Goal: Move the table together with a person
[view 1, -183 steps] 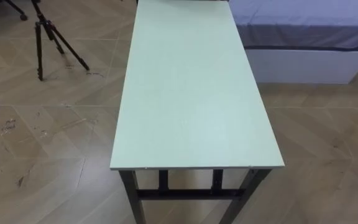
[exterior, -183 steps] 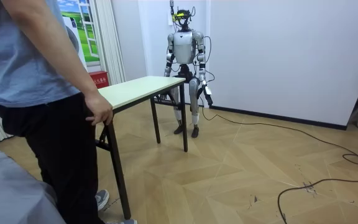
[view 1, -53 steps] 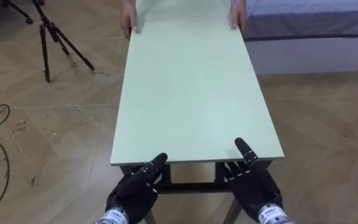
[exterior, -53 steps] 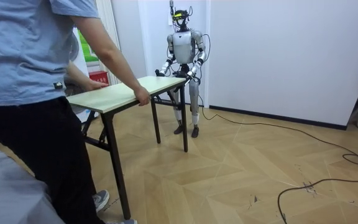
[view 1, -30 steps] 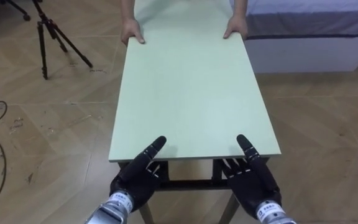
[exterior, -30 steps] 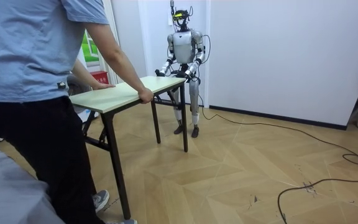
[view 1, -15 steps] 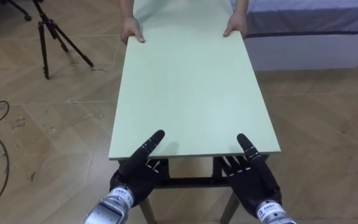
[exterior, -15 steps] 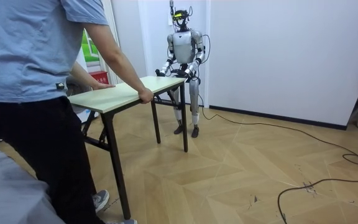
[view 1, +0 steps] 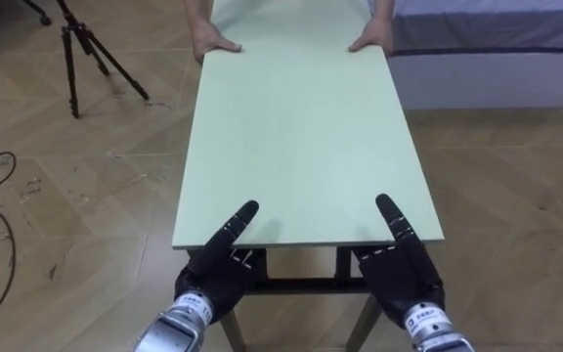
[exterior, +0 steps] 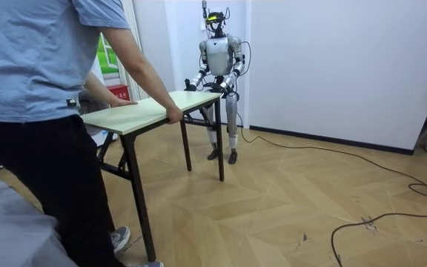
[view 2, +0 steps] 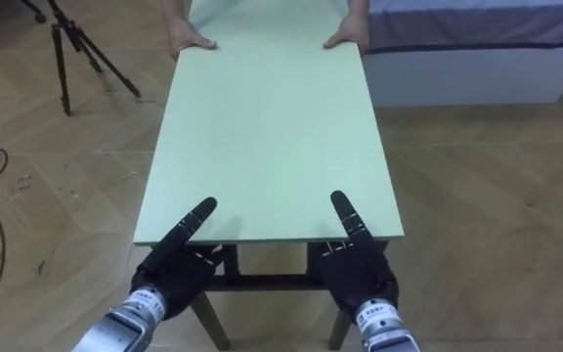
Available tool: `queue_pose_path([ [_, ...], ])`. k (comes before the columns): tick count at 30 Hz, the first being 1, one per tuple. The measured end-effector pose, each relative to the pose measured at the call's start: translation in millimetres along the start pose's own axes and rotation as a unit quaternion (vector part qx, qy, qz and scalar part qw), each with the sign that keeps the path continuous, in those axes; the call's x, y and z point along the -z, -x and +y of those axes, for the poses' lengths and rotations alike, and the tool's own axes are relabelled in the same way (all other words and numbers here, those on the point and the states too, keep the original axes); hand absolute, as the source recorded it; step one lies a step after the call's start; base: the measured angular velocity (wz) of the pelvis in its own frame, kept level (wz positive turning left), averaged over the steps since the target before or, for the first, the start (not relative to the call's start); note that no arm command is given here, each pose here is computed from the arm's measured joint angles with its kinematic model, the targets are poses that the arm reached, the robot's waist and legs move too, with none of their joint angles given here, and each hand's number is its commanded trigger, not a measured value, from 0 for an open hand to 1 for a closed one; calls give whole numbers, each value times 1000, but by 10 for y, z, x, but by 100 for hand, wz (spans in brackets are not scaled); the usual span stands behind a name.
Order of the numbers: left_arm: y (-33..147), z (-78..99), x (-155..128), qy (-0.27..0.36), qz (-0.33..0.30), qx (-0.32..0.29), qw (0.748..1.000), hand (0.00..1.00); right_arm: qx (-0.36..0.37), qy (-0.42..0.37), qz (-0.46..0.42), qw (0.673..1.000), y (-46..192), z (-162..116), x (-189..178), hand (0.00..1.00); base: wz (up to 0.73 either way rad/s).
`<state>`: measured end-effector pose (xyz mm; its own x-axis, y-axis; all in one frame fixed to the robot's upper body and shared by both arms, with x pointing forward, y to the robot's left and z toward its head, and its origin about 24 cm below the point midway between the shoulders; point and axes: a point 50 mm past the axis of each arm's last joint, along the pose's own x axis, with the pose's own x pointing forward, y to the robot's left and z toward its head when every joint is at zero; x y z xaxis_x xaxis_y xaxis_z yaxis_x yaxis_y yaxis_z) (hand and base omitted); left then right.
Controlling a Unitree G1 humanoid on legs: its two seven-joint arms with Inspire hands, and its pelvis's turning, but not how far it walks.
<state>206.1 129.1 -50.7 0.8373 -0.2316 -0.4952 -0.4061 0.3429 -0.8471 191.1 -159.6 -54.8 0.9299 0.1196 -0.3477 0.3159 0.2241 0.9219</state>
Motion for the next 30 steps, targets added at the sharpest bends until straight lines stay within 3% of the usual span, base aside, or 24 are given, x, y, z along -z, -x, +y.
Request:
queue_pose_path([
  [1, -2, -3, 5, 1, -1, 1, 1000, 10, 0, -2, -1, 1000, 0, 1, -1, 0, 0],
  [2, -2, -4, 6, 2, -1, 1, 1000, 44, 0, -2, -1, 1000, 0, 1, 0, 0, 0],
  [3, -2, -4, 7, 2, -1, 1, 1000, 80, 0, -2, -1, 1000, 0, 1, 0, 40, 0],
  [4, -3, -5, 12, 3, -1, 1, 1000, 100, 0, -1, -1, 1000, 0, 1, 0, 100, 0],
  [11, -3, -4, 20, 5, -2, 1, 1000, 100, 4, -2, 0, 1000, -1, -4, 4, 100, -1],
  [16, -13, 41, 67, 11, 4, -6, 1000, 100, 62, -3, 0, 998, -1, -106, 6, 100, 0],
  [30, -20, 63, 96, 0, 4, -13, 1000, 100, 71, 4, -10, 997, -12, -101, 37, 100, 0],
])
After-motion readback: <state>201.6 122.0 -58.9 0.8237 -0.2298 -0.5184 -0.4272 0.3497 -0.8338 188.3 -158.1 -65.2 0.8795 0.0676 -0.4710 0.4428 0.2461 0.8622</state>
